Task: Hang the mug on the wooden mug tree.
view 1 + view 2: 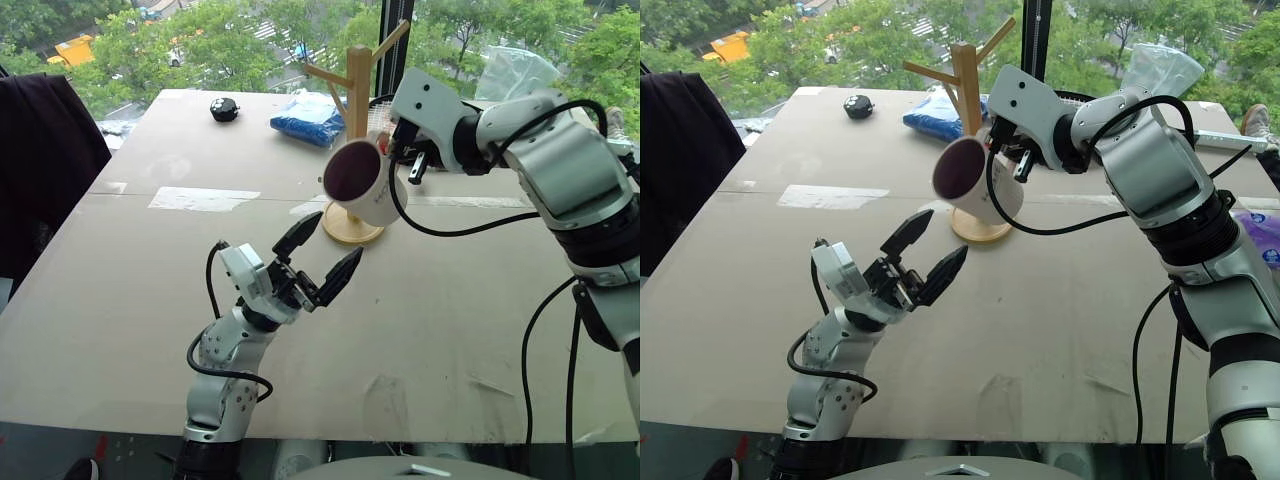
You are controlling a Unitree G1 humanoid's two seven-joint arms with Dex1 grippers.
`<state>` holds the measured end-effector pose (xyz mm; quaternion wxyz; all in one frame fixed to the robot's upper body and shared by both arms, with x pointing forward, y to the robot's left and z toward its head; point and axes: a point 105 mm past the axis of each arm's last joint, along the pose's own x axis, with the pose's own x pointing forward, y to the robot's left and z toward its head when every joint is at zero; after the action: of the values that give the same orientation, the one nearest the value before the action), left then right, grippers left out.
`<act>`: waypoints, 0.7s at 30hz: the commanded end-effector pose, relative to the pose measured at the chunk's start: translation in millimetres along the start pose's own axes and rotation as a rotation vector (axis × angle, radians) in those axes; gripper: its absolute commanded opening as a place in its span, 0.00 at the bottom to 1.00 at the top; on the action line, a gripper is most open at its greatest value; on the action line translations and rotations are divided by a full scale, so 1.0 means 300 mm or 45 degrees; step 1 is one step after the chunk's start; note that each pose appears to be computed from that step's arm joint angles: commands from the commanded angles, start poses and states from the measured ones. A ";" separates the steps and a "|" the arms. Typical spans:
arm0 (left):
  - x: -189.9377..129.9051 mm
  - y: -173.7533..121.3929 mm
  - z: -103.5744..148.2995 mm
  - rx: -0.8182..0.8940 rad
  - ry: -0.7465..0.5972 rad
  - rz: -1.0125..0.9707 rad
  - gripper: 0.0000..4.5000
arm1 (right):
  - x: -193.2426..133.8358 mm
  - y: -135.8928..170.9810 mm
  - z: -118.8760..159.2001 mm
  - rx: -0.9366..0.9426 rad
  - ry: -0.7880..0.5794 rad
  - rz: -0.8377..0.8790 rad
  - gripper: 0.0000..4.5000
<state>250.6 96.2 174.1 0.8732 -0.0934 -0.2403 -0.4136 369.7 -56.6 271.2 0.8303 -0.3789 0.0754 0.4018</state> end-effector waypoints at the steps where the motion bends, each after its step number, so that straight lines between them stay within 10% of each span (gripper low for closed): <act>1: 0.011 -0.012 0.025 0.026 -0.038 -0.026 1.00 | -0.029 -0.054 0.054 -0.038 -0.057 -0.103 0.52; 4: 0.010 -0.012 0.024 0.025 -0.035 -0.027 1.00 | -0.037 -0.062 0.049 -0.014 -0.058 -0.106 0.77; 12: -0.007 0.017 -0.024 0.014 0.103 0.050 1.00 | -0.136 -0.083 -0.034 0.163 -0.106 -0.064 0.77; 21: -0.143 0.028 -0.134 0.066 0.532 0.130 1.00 | -0.195 0.141 -0.335 0.531 -0.364 -0.017 0.77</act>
<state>254.3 119.1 110.7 0.9304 -0.0079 -0.0559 -0.3622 328.8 -144.7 186.8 0.8889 -0.1348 0.0996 0.4264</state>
